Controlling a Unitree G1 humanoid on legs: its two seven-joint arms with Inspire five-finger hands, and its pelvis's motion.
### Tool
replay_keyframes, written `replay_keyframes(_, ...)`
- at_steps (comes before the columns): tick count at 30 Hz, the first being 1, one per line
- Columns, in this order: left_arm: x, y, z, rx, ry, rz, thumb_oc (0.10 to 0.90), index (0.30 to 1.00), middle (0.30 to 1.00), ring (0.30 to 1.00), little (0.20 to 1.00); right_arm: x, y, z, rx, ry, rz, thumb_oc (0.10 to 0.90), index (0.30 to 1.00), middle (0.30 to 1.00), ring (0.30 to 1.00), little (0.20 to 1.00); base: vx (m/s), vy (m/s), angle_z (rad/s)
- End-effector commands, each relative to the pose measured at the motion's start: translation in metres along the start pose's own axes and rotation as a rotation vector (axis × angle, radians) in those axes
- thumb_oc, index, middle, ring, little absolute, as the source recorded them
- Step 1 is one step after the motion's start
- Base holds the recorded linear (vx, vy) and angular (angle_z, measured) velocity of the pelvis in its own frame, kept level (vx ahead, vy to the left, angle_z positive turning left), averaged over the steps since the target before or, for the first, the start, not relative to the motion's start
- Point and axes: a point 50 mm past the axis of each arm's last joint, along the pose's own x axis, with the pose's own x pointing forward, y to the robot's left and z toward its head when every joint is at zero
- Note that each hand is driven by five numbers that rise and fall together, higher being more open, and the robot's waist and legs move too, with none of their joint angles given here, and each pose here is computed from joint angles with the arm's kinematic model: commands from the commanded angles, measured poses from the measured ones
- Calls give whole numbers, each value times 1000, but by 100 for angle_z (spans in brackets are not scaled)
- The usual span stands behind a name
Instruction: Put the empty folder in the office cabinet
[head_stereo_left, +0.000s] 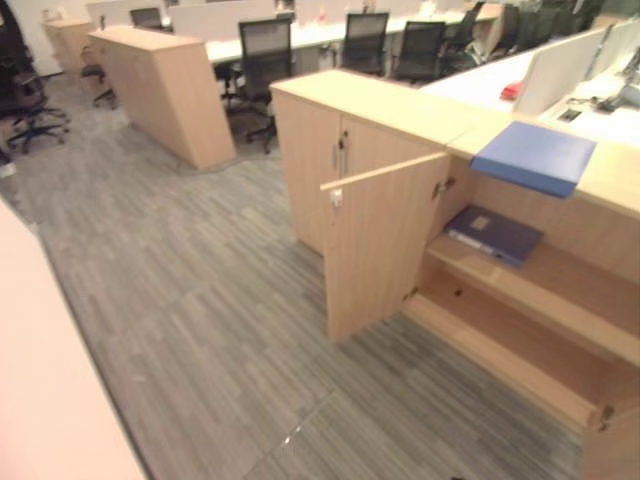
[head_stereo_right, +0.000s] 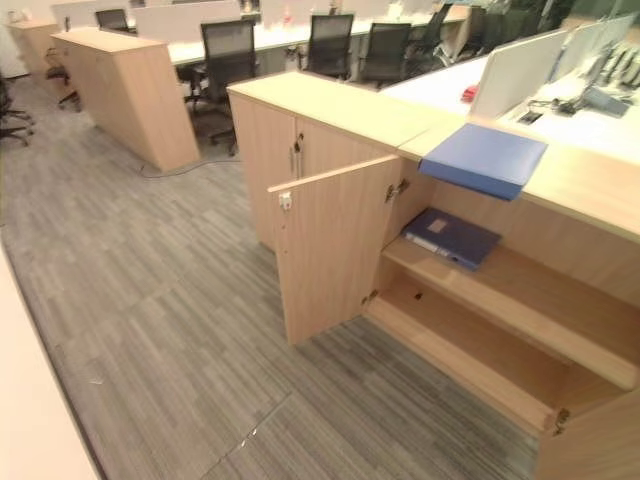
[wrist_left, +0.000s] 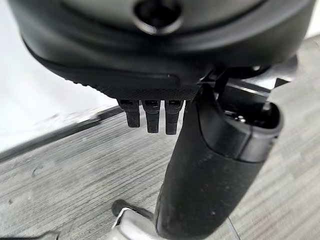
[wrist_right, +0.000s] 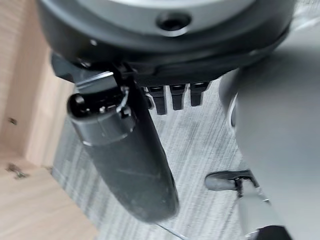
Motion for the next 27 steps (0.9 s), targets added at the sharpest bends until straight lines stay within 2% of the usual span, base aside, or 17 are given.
replay_keyframes(1, -2, -2, -17, 1, 47, 10, 800, 900, 900, 900, 900, 1, 1, 35, 23, -100, 14, 800, 900, 900, 900, 900, 170, -129, -54)
replay_keyframes(6, -1, -5, -8, -24, 12, 2, 800, 900, 900, 900, 900, 2, 7, 45, 25, -120, 13, 800, 900, 900, 900, 900, 183, -180, -27)
replay_keyframes(12, 0, -7, 0, -24, -10, 9, 800, 900, 900, 900, 900, 0, -14, 22, 26, -54, -60, 800, 900, 900, 900, 900, 254, -197, 36)
replay_keyframes(20, 1, -13, 13, -46, -45, 4, 800, 900, 900, 900, 900, -1, -24, 24, -1, -60, -89, 800, 900, 900, 900, 900, 196, -198, 21)
replay_keyframes(27, 1, -21, 21, -67, -82, -20, 800, 900, 900, 900, 900, -1, -27, 38, -32, -101, -95, 800, 900, 900, 900, 900, 149, -95, -44)
